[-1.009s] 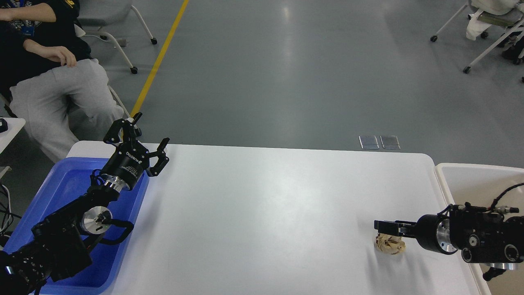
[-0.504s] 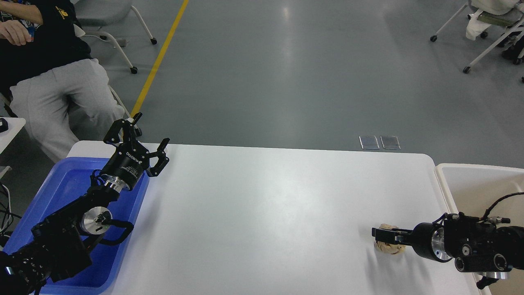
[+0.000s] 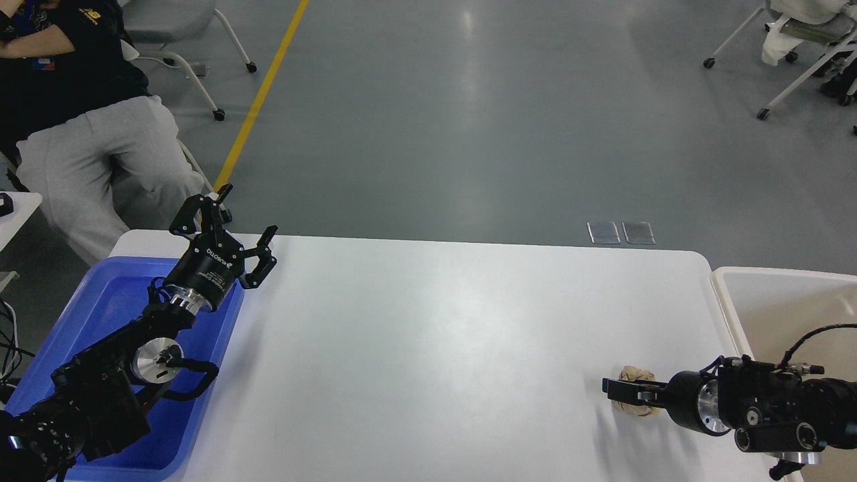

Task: Tidy desktop
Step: 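Close the right gripper around the crumpled paper ball, then lift the paper ball and carry it over the white bin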

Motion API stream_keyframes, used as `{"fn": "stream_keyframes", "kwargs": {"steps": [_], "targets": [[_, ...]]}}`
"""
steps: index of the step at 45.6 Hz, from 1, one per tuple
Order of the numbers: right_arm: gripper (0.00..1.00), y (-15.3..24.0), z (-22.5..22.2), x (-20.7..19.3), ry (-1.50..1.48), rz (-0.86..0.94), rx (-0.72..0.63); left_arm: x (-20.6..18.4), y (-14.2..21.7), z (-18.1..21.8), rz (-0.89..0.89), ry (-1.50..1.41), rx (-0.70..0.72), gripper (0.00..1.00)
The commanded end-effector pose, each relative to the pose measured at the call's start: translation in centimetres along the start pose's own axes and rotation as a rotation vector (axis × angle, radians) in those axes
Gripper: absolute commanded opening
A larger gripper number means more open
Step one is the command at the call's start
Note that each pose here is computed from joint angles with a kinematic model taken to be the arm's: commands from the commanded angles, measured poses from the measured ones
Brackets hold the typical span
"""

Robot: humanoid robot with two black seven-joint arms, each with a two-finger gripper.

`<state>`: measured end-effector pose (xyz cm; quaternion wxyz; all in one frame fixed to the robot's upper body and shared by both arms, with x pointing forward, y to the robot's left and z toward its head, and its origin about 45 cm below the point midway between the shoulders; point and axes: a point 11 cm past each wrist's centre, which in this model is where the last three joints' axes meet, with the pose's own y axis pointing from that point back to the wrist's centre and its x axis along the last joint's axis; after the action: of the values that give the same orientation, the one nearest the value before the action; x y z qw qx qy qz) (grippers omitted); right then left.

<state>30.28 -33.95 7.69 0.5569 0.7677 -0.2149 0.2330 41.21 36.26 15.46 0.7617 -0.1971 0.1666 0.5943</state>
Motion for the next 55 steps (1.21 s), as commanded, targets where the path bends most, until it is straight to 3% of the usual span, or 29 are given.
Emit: {"fn": "stream_keyframes", "kwargs": {"steps": [1,6,11,16,27,55], "targets": [[0.64,0.0,0.1,-0.3,0.006,-0.008,0.001,0.0,0.0,0.0,0.000,0.000,0.000,1.00],[0.37,0.0,0.2,-0.6,0.003,-0.014,-0.001,0.0,0.0,0.0,0.000,0.000,0.000,1.00],[0.29,0.0,0.3,-0.6,-0.006,-0.010,-0.005,0.0,0.0,0.0,0.000,0.000,0.000,1.00],[0.00,0.2,0.6,-0.3,-0.011,-0.001,-0.012,0.0,0.0,0.0,0.000,0.000,0.000,1.00],[0.00,2.4,1.0,2.2,-0.060,0.056,0.068,0.0,0.0,0.0,0.000,0.000,0.000,1.00],[0.00,13.3,0.0,10.9,-0.317,0.164,0.222,0.0,-0.1,0.0,-0.001,0.000,-0.001,1.00]]}}
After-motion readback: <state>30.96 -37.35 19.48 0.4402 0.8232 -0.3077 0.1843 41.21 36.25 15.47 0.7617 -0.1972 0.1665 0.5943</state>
